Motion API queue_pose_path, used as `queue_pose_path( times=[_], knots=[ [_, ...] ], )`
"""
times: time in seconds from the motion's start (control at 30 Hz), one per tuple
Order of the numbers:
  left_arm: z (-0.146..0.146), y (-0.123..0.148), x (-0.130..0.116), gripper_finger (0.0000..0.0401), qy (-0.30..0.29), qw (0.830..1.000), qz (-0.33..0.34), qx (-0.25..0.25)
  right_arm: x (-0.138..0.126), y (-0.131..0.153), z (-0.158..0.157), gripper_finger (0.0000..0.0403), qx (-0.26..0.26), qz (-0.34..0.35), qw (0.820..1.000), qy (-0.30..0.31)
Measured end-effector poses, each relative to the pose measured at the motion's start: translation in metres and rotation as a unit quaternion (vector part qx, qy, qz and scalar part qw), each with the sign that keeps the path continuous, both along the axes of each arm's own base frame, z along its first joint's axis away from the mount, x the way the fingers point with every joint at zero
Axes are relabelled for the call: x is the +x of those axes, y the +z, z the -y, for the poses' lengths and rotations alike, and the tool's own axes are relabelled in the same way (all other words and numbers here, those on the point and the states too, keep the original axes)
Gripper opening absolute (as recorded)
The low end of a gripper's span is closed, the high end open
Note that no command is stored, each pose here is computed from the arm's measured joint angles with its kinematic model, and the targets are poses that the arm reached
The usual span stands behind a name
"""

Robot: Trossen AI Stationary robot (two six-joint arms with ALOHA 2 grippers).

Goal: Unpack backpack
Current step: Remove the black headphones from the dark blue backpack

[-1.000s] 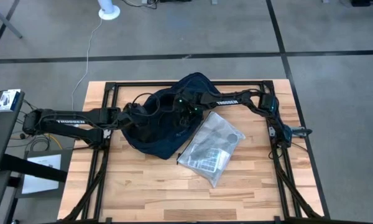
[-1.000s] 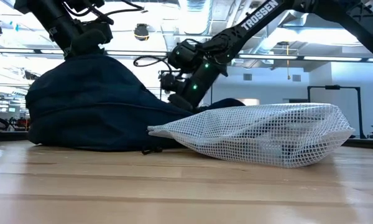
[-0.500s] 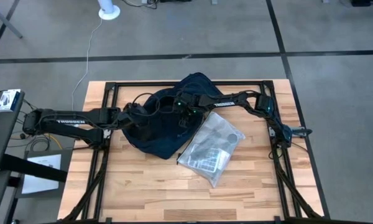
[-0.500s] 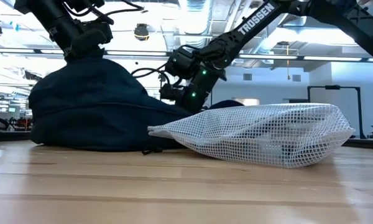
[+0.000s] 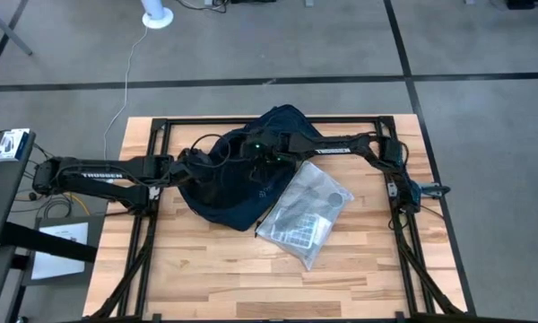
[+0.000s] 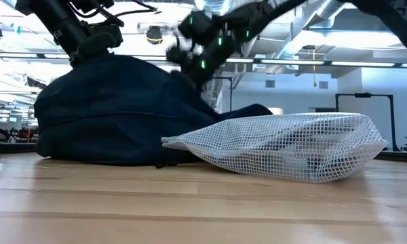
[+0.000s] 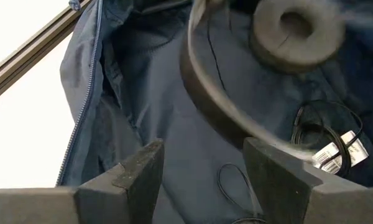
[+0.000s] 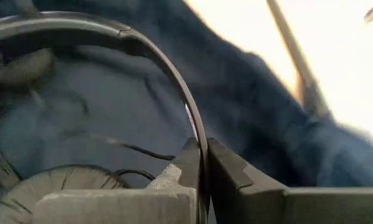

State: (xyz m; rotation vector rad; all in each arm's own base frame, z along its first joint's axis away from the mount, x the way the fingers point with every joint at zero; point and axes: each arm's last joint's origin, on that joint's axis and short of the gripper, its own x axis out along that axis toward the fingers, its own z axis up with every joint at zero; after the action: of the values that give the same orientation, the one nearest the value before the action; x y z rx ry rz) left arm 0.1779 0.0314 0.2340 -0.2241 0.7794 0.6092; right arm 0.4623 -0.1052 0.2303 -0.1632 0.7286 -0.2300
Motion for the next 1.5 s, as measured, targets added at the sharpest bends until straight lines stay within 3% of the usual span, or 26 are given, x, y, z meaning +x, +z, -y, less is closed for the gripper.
queue_pose_path(
  times=[0.33,0.77,1.0,1.23,1.4,1.5],
  knots=[
    [0.000,0.000,0.000,0.0207,0.002,1.000,0.000,-0.001,-0.027,0.108,-0.030,0.0001,-0.125,0.098,0.986,-0.042],
    [0.000,0.000,0.000,0.0207,0.002,1.000,0.001,-0.001,-0.104,0.204,-0.071,0.0000,-0.180,0.172,0.962,-0.109],
    [0.000,0.000,0.000,0.0207,0.002,1.000,0.001,-0.001,-0.150,0.234,-0.095,0.0000,-0.206,0.175,0.951,-0.153],
    [0.000,0.000,0.000,0.0207,-0.001,1.000,0.000,0.001,-0.197,0.266,-0.119,0.0000,-0.203,0.228,0.938,-0.161],
    [0.000,0.000,0.000,0.0207,-0.002,1.000,-0.001,0.002,-0.233,0.283,-0.126,0.0000,-0.223,0.242,0.920,-0.212],
    [0.000,0.000,0.000,0.0207,-0.005,1.000,-0.002,0.004,-0.250,0.285,-0.124,0.0000,-0.255,0.211,0.905,-0.269]
  ],
)
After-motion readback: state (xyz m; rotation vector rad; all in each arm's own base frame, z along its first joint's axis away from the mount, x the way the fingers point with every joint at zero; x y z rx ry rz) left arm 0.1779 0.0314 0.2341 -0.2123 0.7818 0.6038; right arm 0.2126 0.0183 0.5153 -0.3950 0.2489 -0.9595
